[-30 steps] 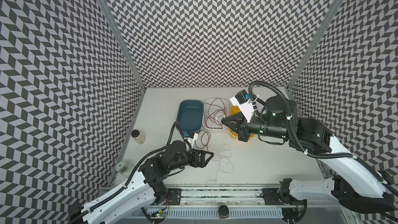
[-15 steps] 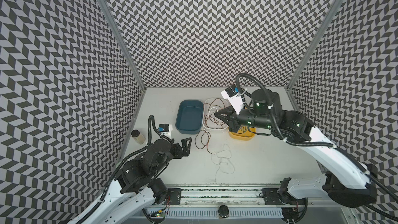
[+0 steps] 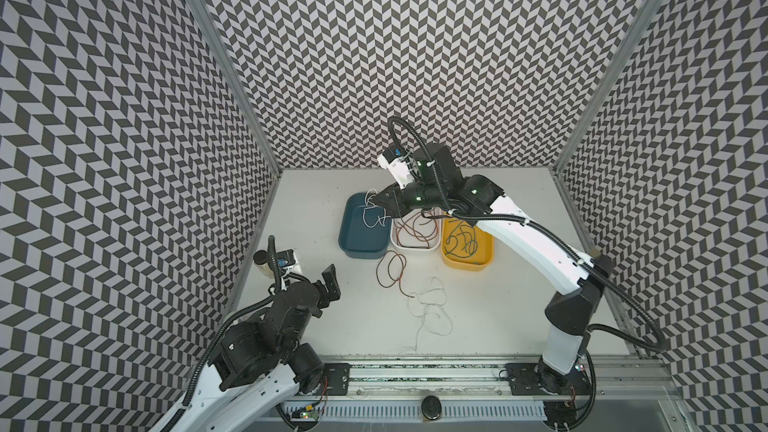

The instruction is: Untangle the cables

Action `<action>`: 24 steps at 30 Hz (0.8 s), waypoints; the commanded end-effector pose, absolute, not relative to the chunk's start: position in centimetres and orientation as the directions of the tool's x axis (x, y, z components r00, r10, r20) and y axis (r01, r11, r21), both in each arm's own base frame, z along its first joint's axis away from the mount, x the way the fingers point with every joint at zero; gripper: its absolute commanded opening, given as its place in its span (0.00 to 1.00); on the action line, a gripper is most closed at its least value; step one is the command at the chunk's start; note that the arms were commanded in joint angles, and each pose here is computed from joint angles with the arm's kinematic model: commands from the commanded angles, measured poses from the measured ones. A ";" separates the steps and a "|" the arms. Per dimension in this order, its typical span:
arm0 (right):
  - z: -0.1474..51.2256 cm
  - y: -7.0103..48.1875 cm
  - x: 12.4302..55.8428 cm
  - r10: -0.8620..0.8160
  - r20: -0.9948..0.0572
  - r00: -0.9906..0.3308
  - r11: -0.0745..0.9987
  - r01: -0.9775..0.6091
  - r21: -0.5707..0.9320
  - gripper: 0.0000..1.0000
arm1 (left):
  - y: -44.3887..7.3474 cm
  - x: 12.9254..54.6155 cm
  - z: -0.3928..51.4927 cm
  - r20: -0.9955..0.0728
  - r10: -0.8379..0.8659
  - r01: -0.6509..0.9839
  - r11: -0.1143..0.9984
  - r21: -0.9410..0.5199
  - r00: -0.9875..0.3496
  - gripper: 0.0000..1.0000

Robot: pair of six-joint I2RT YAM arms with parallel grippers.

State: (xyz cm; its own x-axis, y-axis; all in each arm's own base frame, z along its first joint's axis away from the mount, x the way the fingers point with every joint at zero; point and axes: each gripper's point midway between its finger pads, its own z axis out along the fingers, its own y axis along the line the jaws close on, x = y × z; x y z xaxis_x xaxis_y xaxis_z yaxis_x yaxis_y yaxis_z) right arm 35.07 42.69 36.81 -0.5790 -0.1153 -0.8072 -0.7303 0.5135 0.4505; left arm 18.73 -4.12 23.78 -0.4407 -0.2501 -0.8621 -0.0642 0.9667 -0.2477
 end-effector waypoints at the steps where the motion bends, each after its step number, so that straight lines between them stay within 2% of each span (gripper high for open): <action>1: 36.2 44.4 36.6 -0.108 -0.816 -0.568 0.482 -0.747 0.457 0.00 | -3.1 18.8 23.6 -0.880 -0.238 -0.100 0.971 -0.216 -0.412 1.00; 14: 27.1 48.1 41.4 -0.156 -0.757 -0.635 0.526 -0.702 0.481 0.00 | -2.6 18.7 23.6 -0.891 -0.233 -0.103 0.972 -0.209 -0.390 1.00; 24: 22.1 46.3 43.7 -0.212 -0.720 -0.661 0.678 -0.630 0.379 0.06 | -2.9 18.9 23.4 -0.889 -0.217 -0.100 0.976 -0.193 -0.404 1.00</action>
State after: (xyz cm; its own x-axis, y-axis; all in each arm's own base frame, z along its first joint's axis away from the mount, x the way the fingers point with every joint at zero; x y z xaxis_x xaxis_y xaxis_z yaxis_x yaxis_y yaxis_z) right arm 42.48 47.20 22.04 -0.6866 -0.2068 -0.6971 -0.6390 0.6289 0.4429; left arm 18.63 -3.28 23.56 -0.4128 -0.2214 -0.8835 -0.0718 0.9749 -0.2108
